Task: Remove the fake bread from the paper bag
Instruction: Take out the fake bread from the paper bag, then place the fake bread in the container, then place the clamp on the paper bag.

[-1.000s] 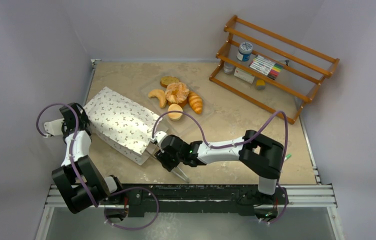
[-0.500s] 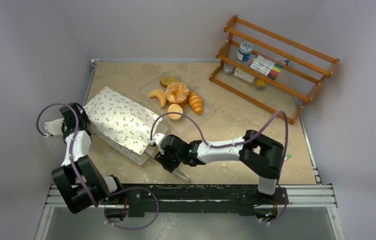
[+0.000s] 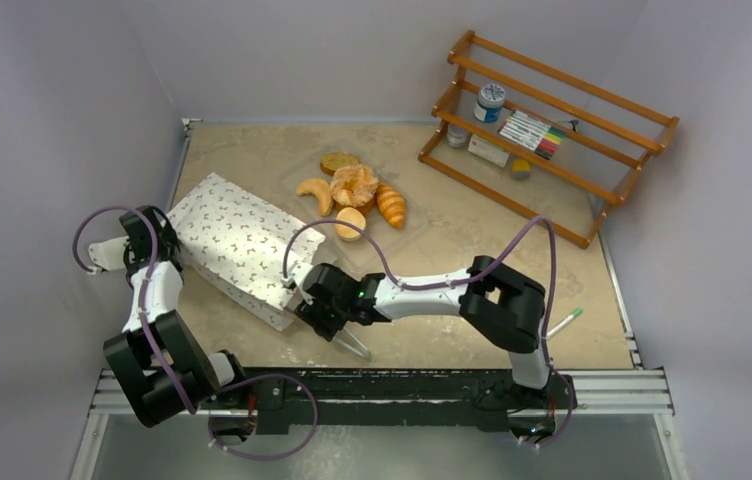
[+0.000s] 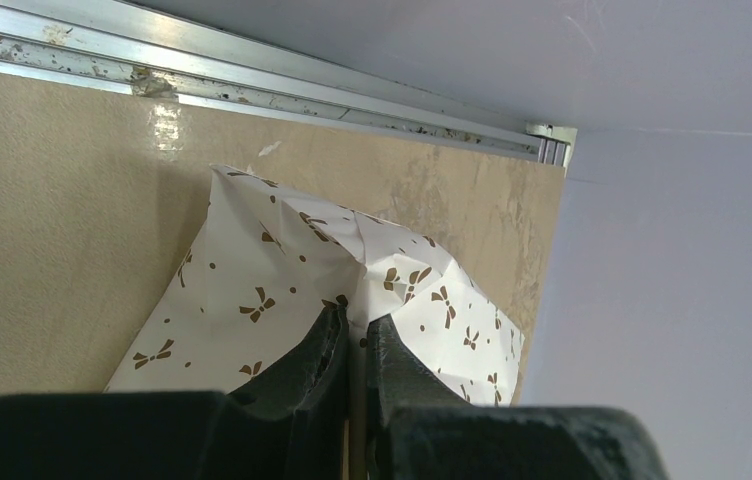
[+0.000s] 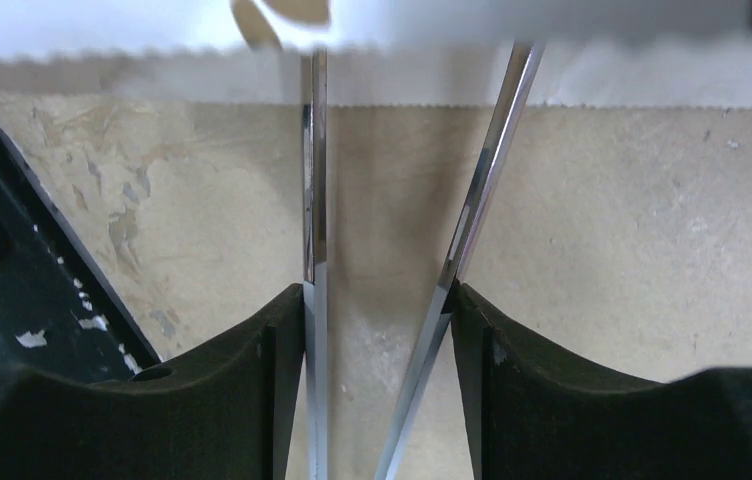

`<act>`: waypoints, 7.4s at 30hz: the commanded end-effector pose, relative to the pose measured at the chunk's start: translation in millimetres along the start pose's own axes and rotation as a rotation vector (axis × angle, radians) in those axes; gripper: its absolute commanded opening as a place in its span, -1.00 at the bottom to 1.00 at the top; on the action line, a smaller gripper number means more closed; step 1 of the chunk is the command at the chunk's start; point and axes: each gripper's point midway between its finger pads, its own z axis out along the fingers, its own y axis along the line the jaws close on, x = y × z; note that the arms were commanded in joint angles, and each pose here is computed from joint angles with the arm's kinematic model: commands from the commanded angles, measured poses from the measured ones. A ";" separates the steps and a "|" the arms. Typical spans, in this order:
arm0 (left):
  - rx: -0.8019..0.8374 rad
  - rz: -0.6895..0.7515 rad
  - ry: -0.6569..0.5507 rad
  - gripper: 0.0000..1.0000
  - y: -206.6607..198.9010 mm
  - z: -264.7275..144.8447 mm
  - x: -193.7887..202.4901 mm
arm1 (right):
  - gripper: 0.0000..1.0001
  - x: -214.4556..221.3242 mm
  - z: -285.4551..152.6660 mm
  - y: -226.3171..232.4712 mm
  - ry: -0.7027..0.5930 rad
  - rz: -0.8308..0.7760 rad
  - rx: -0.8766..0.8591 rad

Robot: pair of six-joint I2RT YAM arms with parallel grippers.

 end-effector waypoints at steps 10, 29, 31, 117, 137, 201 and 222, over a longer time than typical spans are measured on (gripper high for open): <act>0.022 0.013 0.014 -1.00 0.1 -1.9 2.5 | 0.12 -18.7 14.8 -30.2 0.038 0.034 0.100; 0.017 0.021 0.009 -1.00 5.6 -9.6 1.6 | 0.12 -24.3 39.8 -37.3 0.046 0.052 0.113; 0.019 0.021 0.010 -1.00 4.6 -10.4 1.7 | -0.13 -22.9 40.3 -38.5 0.047 0.057 0.109; -0.113 0.042 -0.223 -1.00 -7.7 21.9 -45.4 | -1.00 -114.0 -237.7 -92.2 -0.350 0.193 0.328; -0.165 0.074 -0.273 -1.00 54.4 -33.5 -60.3 | -1.00 -166.1 -116.4 -182.9 -0.283 0.187 0.369; -0.259 0.403 -0.365 -1.00 -0.8 -12.5 -123.0 | -0.45 -87.8 -139.9 -92.4 -0.271 0.209 0.173; -0.244 0.323 -0.271 -1.00 25.2 -3.6 -95.0 | -0.48 -41.0 -51.8 4.8 -0.084 0.050 -0.003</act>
